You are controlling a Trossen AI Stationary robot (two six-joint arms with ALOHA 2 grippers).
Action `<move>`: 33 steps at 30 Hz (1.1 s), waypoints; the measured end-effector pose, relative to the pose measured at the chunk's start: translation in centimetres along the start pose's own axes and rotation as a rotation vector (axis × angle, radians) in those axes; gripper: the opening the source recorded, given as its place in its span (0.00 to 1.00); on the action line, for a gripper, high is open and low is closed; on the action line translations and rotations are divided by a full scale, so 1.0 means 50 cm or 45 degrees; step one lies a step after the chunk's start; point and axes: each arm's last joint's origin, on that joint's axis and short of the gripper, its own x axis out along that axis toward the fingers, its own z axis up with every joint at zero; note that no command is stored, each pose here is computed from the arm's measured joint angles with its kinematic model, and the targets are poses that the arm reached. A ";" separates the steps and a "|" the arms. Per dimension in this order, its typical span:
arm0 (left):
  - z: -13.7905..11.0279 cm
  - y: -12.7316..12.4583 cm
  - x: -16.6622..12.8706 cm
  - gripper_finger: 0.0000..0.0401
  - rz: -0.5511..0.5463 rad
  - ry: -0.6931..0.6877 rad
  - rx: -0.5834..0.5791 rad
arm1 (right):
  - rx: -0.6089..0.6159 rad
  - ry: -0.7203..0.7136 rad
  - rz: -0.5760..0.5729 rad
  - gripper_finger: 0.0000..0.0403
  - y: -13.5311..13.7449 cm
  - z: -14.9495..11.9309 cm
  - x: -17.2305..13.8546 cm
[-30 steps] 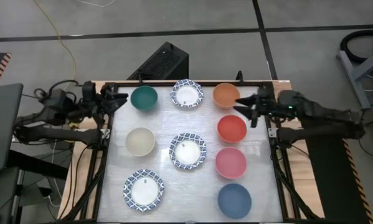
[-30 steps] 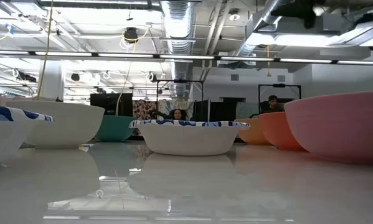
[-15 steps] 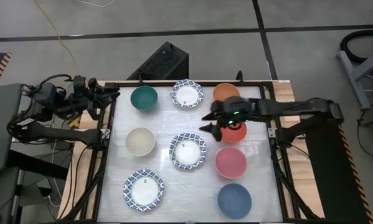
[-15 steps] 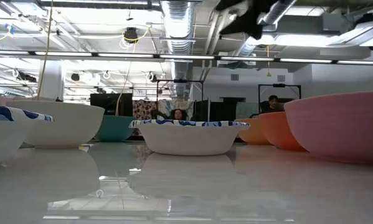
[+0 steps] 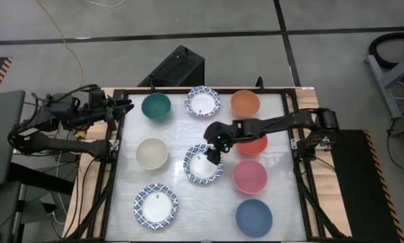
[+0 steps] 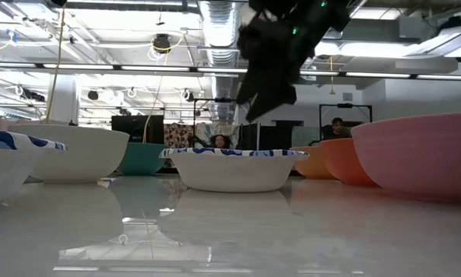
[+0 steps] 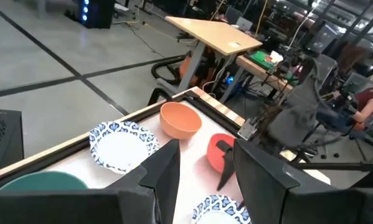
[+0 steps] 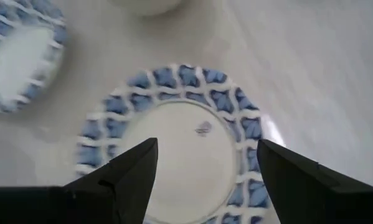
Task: Nest bowls inside each other by size order
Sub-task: Stack the center white and blue plate on top of the top white and blue plate
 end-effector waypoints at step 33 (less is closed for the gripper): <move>-0.010 0.004 0.000 0.34 0.007 0.071 0.009 | -0.094 0.334 -0.228 0.52 -0.036 -0.051 0.118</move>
